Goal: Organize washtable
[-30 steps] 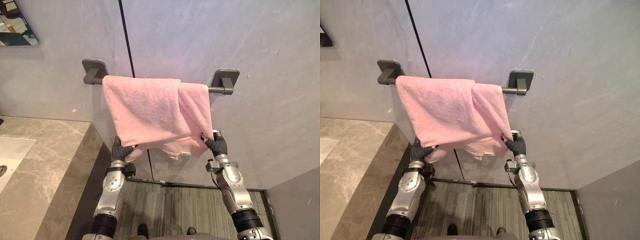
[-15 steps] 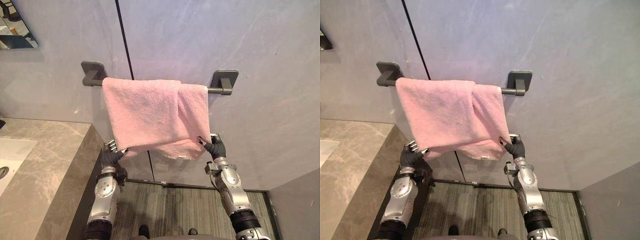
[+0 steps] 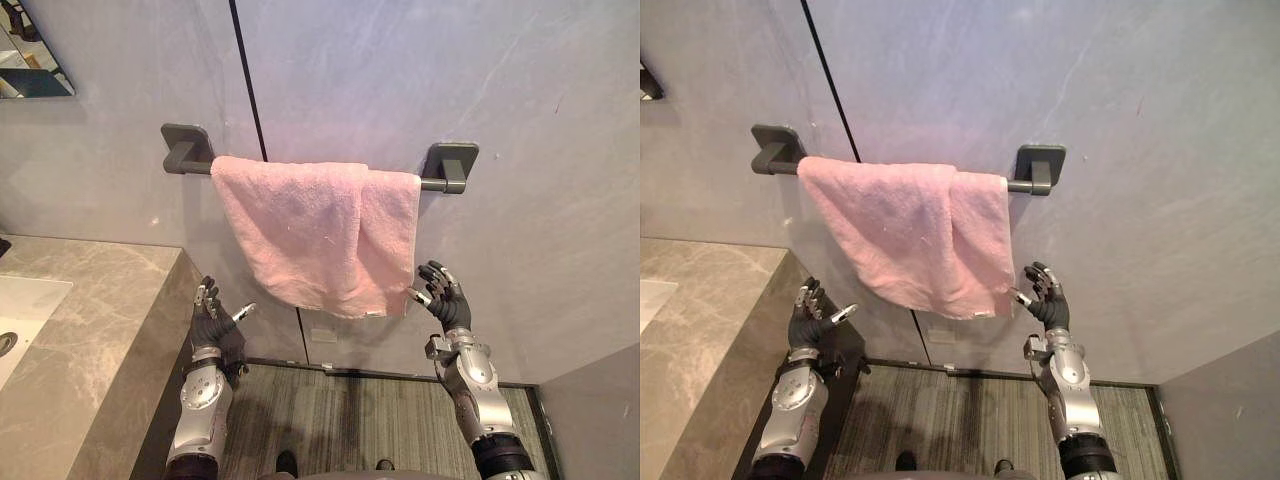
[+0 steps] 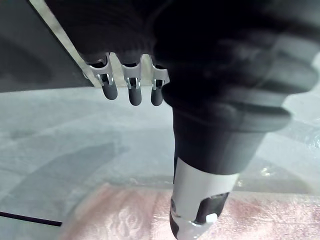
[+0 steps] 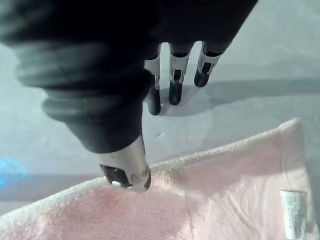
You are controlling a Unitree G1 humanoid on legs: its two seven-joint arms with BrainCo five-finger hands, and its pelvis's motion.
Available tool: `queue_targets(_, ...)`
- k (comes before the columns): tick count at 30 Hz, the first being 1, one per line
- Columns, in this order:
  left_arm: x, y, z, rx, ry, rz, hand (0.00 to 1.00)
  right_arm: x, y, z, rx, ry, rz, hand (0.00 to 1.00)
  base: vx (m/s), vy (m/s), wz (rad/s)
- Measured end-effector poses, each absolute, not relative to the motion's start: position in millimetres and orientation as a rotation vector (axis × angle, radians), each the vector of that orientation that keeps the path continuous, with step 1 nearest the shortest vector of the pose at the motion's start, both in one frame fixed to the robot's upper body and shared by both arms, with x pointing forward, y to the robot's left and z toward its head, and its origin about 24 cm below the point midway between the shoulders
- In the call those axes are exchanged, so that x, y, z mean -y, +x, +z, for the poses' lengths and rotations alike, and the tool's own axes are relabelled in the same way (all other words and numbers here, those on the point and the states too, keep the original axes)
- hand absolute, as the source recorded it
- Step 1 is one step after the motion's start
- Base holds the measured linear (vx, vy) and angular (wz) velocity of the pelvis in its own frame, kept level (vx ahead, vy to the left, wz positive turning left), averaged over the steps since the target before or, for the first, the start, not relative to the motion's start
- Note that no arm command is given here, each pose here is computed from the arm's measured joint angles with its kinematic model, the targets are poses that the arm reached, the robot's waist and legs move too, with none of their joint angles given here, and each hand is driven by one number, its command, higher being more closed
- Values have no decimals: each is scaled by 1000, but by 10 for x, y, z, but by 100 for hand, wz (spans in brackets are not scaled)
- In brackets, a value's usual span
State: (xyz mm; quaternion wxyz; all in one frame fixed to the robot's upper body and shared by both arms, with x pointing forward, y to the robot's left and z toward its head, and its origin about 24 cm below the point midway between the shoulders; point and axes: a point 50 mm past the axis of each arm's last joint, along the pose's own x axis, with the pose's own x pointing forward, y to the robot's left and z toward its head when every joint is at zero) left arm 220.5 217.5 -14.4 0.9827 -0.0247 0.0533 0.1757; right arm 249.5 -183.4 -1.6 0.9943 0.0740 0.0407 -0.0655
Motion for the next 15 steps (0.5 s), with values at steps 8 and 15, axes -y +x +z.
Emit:
queue_targets(8,-2207,2113,-188,-130,-40,357,0,2002,2324,-140,-129,136,-213,0,-20,-3,0)
queue_targets(15,-2414,2120,397,142,-56,474,0,2414,2211,393,117,119,-419,0,0,-6,-6)
